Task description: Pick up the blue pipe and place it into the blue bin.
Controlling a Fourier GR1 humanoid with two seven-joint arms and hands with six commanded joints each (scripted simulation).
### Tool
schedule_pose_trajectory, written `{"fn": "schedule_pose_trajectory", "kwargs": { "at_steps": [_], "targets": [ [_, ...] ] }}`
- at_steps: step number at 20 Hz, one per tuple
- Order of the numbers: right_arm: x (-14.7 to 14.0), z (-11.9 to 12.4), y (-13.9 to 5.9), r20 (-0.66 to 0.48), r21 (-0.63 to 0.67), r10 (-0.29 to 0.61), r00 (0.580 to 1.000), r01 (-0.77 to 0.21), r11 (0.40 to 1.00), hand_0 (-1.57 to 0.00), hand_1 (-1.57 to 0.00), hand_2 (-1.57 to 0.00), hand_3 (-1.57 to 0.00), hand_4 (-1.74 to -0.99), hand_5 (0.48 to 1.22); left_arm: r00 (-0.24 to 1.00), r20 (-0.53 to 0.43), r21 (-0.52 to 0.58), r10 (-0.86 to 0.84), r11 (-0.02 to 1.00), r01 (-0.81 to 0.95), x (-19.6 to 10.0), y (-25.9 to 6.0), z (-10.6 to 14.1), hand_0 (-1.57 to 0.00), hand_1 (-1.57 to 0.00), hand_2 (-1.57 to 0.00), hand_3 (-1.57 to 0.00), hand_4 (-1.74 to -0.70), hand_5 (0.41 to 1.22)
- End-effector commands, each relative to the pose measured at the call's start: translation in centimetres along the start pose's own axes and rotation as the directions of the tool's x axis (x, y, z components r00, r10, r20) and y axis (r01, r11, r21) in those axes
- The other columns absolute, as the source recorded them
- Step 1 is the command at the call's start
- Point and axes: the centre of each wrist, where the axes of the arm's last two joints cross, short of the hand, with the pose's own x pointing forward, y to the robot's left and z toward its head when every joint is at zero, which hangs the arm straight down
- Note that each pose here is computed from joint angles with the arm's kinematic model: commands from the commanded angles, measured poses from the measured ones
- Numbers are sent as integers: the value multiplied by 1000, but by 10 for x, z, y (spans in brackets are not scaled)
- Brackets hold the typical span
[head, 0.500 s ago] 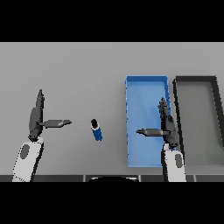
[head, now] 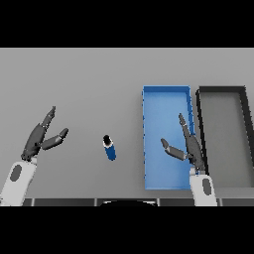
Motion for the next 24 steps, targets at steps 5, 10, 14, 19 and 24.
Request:
{"fn": "schedule_pose_trajectory", "kwargs": {
  "at_steps": [5, 10, 14, 19, 24],
  "targets": [
    [6, 0, 1, -12, 21, 40, 999, -39, 999, 1, 1, 1, 1, -1182, 583, 999, 46, -98, -8, 995, 12, 6, -5, 5, 1, 1, 1, 1, -965, 590],
    [10, 1, 1, -14, 17, 15, 1000, -15, 1000, 1, 1, 1, 1, -1209, 581, 998, 53, -296, -22, 954, 37, 20, -24, 25, 1, 1, 1, 1, -997, 548],
    [9, 3, 4, -5, 17, -3, 1000, 3, 1000, 1, 1, 1, 1, -1228, 573, 998, -12, -416, -68, 908, 57, 31, -49, 28, 1, 1, 1, 1, -1047, 483],
    [8, 6, 2, -7, 33, 6, 1000, -6, 999, 1, 1, 1, 1, -1212, 570, 997, 12, -493, -74, 867, 70, 29, -86, 23, 1, 1, 1, 1, -1107, 463],
    [12, 4, 2, -16, 20, -11, 1000, 11, 1000, 1, 1, 1, 1, -1209, 556, 998, 58, -495, -16, 868, 42, 26, -121, 8, 1, 1, 1, 1, -1145, 486]
  ]
}}
